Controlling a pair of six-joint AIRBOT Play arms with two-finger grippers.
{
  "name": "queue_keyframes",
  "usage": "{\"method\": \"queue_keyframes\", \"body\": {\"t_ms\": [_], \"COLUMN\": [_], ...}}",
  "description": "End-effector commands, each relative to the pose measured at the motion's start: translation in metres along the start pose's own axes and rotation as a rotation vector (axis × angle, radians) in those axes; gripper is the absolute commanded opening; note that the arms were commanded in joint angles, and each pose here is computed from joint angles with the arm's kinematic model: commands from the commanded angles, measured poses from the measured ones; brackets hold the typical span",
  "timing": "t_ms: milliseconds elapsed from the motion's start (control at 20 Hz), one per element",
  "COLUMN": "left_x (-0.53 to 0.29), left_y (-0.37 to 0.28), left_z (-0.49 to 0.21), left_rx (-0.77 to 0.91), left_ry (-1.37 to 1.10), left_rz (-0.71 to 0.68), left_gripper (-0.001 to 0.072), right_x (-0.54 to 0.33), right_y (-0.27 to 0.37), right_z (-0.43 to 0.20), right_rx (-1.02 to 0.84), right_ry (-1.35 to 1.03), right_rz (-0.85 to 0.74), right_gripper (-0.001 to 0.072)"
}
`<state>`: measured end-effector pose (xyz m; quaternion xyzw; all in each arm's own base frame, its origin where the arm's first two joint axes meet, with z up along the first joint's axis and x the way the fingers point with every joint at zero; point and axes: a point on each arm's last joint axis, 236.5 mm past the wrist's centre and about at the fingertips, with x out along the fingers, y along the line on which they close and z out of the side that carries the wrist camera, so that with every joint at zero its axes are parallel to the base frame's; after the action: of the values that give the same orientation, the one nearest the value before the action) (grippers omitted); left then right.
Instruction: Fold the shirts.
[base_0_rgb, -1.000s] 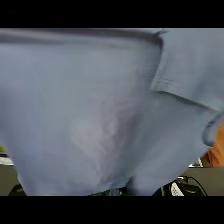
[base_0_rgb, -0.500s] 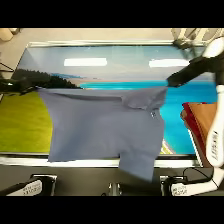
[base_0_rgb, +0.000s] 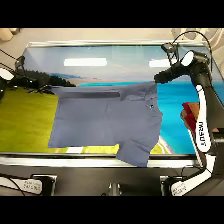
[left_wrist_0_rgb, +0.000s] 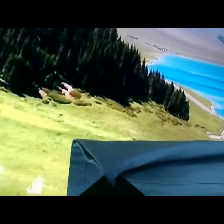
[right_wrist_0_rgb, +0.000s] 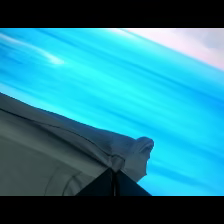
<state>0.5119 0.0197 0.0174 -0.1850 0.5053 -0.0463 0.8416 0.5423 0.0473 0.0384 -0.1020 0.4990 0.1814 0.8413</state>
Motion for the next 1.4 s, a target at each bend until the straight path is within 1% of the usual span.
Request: {"method": "queue_keyframes", "body": {"t_ms": [0, 150, 350, 450, 650, 750, 800, 850, 900, 950, 1050, 1150, 1200, 1250, 1350], "left_x": [0.007, 0.005, 0.002, 0.003, 0.009, 0.015, 0.016, 0.013, 0.006, -0.006, -0.031, -0.053, -0.059, -0.061, -0.063], "left_y": [0.005, 0.003, 0.027, 0.033, 0.041, 0.044, 0.040, 0.037, 0.035, 0.036, 0.046, 0.051, 0.054, 0.056, 0.056], "left_z": [-0.012, -0.055, -0.114, -0.135, -0.162, -0.155, -0.145, -0.134, -0.124, -0.115, -0.108, -0.120, -0.136, -0.157, -0.222], "left_rx": [0.066, 0.068, 0.087, 0.078, 0.050, 0.011, 0.000, 0.005, 0.017, 0.043, 0.066, -0.024, -0.067, -0.087, -0.123], "left_ry": [0.063, 0.245, 0.475, 0.542, 0.608, 0.568, 0.535, 0.509, 0.496, 0.493, 0.506, 0.519, 0.526, 0.539, 0.611], "left_rz": [0.000, -0.026, 0.048, 0.055, 0.062, 0.086, 0.079, 0.078, 0.080, 0.101, 0.170, 0.196, 0.205, 0.209, 0.197], "left_gripper": [0.0026, 0.0026, 0.0025, 0.0025, 0.0025, 0.0030, 0.0103, 0.0328, 0.0497, 0.0515, 0.0512, 0.0512, 0.0512, 0.0510, 0.0509], "right_x": [-0.002, -0.010, 0.000, 0.008, 0.025, 0.030, 0.032, 0.030, 0.020, 0.005, -0.031, -0.055, -0.061, -0.060, -0.054], "right_y": [0.011, 0.034, 0.055, 0.061, 0.062, 0.061, 0.059, 0.062, 0.059, 0.052, 0.036, 0.026, 0.023, 0.024, 0.042], "right_z": [-0.037, -0.088, -0.145, -0.162, -0.176, -0.176, -0.170, -0.163, -0.157, -0.155, -0.164, -0.178, -0.190, -0.204, -0.235], "right_rx": [-0.126, -0.118, -0.048, -0.012, 0.070, 0.096, 0.115, 0.128, 0.088, 0.031, 0.025, 0.084, 0.104, 0.125, 0.134], "right_ry": [0.152, 0.359, 0.547, 0.591, 0.603, 0.595, 0.571, 0.548, 0.540, 0.551, 0.596, 0.604, 0.601, 0.587, 0.569], "right_rz": [0.059, 0.170, 0.265, 0.279, 0.254, 0.240, 0.226, 0.235, 0.234, 0.216, 0.187, 0.196, 0.181, 0.161, 0.167], "right_gripper": [0.0013, 0.0013, 0.0013, 0.0013, 0.0013, 0.0016, 0.0101, 0.0348, 0.0537, 0.0563, 0.0564, 0.0546, 0.0528, 0.0528, 0.0527]}}
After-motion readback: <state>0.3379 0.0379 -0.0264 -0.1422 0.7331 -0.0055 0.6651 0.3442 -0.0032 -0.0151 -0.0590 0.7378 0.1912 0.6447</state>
